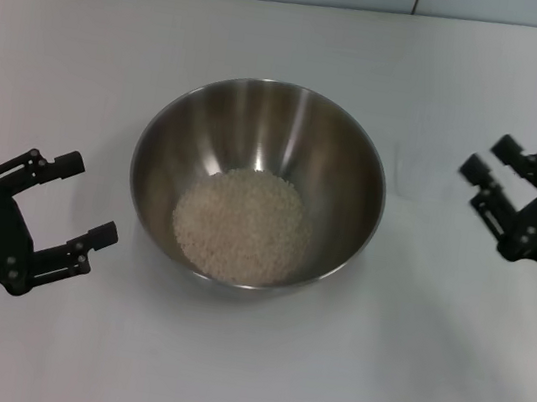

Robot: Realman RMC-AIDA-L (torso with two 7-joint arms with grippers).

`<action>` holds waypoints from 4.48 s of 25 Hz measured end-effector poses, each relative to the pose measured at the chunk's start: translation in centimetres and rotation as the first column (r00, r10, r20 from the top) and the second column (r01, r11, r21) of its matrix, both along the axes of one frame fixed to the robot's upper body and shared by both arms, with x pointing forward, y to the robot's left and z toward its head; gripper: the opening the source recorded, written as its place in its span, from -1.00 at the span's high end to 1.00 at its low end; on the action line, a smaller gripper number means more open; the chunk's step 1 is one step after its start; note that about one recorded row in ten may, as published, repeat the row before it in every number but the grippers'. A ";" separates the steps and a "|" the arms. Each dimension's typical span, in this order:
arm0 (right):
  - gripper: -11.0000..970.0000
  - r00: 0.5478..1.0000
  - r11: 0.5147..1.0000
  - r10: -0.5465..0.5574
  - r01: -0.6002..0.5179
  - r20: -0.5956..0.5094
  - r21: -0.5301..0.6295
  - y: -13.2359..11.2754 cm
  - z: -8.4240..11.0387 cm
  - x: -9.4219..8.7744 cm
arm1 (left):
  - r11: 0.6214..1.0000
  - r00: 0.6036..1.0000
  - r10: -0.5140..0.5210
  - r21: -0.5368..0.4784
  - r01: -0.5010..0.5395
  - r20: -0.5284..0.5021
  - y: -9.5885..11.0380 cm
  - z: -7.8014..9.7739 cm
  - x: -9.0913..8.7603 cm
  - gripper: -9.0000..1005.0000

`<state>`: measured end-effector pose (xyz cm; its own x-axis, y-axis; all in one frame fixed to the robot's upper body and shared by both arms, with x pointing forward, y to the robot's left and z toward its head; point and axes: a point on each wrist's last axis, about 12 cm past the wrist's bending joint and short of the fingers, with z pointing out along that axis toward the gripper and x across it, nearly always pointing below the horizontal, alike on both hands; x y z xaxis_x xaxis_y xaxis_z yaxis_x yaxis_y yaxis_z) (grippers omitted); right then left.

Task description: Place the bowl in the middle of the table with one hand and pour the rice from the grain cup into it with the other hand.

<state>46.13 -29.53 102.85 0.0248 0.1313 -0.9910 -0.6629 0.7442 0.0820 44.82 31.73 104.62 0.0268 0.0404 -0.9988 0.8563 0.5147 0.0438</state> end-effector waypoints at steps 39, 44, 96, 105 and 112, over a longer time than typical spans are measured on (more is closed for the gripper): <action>-0.37 0.874 0.859 0.451 -0.480 -0.180 -0.177 -0.4 1.4 1.7 | 0.993 0.992 -0.112 0.032 0.114 -0.061 -0.2 0.9 1.5 -0.62; -0.38 0.878 0.861 0.439 -0.471 -0.190 -0.193 -1.1 1.5 1.9 | 0.989 0.986 -0.127 0.061 0.134 -0.112 0.3 1.3 1.7 -0.62; -0.37 0.881 0.845 0.398 -0.461 -0.256 -0.271 -2.7 2.3 2.7 | 0.982 0.979 -0.152 0.094 0.165 -0.139 0.4 1.3 1.8 -0.62; -0.37 0.883 0.847 0.392 -0.456 -0.258 -0.273 -2.6 2.2 2.8 | 0.982 0.979 -0.152 0.094 0.166 -0.139 0.4 1.3 1.8 -0.62; -0.37 0.883 0.848 0.391 -0.455 -0.258 -0.271 -2.5 2.1 2.7 | 0.981 0.978 -0.154 0.095 0.168 -0.138 0.4 1.3 1.9 -0.62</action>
<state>48.88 -31.98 104.99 -0.1495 -0.2330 -0.9609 -0.9150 0.4010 0.0452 46.69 32.13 105.94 -0.0878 0.1515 -0.9845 0.9293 0.3683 -0.0262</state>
